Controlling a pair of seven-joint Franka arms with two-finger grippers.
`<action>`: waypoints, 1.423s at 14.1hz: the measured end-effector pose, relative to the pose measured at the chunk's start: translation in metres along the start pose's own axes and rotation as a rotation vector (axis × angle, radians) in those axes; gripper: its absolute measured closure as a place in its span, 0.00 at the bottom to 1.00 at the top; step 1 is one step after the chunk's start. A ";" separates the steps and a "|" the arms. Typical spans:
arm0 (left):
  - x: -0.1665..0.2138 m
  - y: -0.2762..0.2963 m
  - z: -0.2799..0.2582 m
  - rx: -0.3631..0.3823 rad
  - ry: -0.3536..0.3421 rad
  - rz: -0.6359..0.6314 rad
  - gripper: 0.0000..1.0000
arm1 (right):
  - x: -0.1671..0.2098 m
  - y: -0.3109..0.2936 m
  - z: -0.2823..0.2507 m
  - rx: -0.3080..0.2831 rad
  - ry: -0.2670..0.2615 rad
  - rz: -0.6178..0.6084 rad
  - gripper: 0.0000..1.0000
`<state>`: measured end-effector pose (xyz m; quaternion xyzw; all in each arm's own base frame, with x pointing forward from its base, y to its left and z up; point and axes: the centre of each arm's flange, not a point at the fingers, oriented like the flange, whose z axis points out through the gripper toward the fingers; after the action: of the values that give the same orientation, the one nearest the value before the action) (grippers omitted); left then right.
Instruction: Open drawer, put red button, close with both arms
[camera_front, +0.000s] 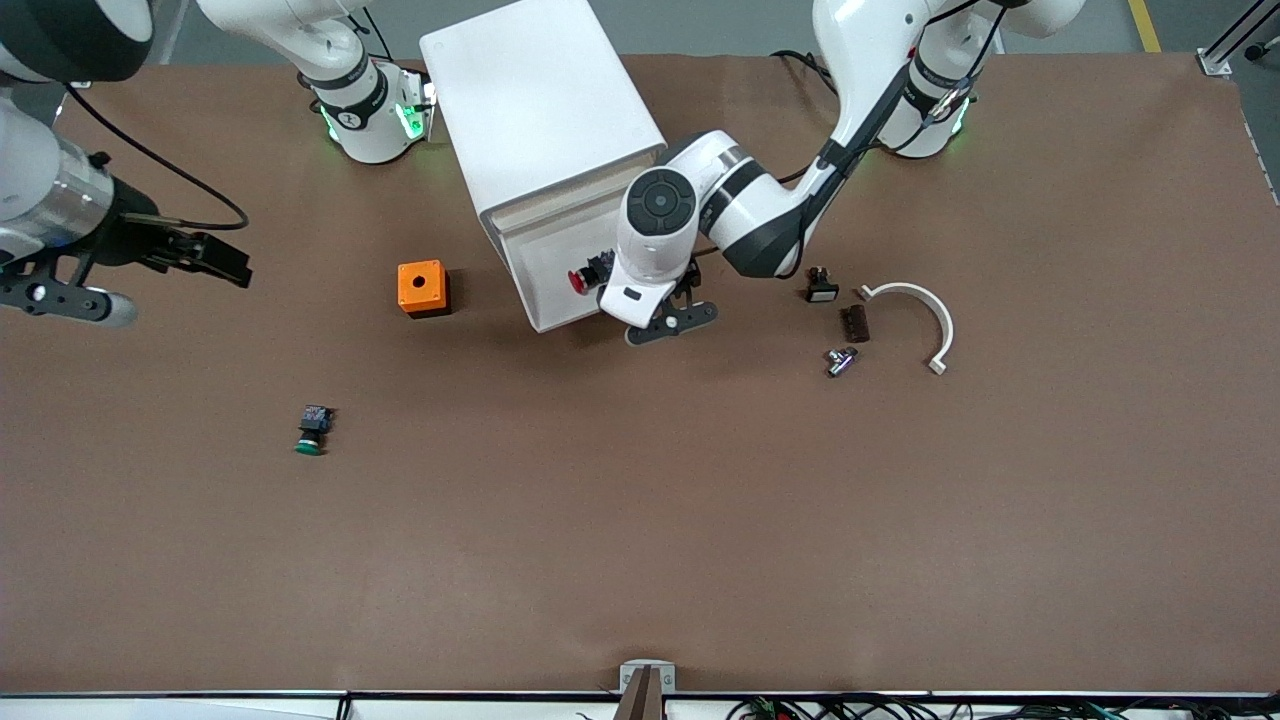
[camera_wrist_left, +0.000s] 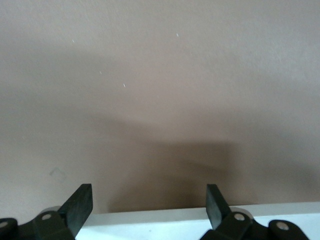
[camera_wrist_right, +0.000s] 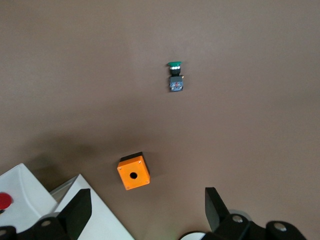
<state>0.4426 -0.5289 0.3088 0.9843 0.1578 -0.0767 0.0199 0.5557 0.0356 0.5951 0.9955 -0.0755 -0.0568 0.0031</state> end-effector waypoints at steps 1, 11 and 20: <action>-0.009 0.004 0.002 0.002 0.000 0.000 0.00 | 0.002 0.017 0.004 0.006 0.013 -0.027 0.00; -0.078 0.026 0.012 0.015 -0.002 -0.016 0.00 | -0.004 0.067 -0.027 -0.026 0.065 -0.081 0.00; -0.121 0.036 0.017 0.015 -0.016 0.006 0.00 | -0.011 0.073 -0.052 -0.027 0.077 -0.069 0.00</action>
<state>0.3383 -0.6017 0.3116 0.9842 0.1541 -0.0856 0.0141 0.5397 -0.0354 0.6492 0.9988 -0.0402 -0.0196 0.0177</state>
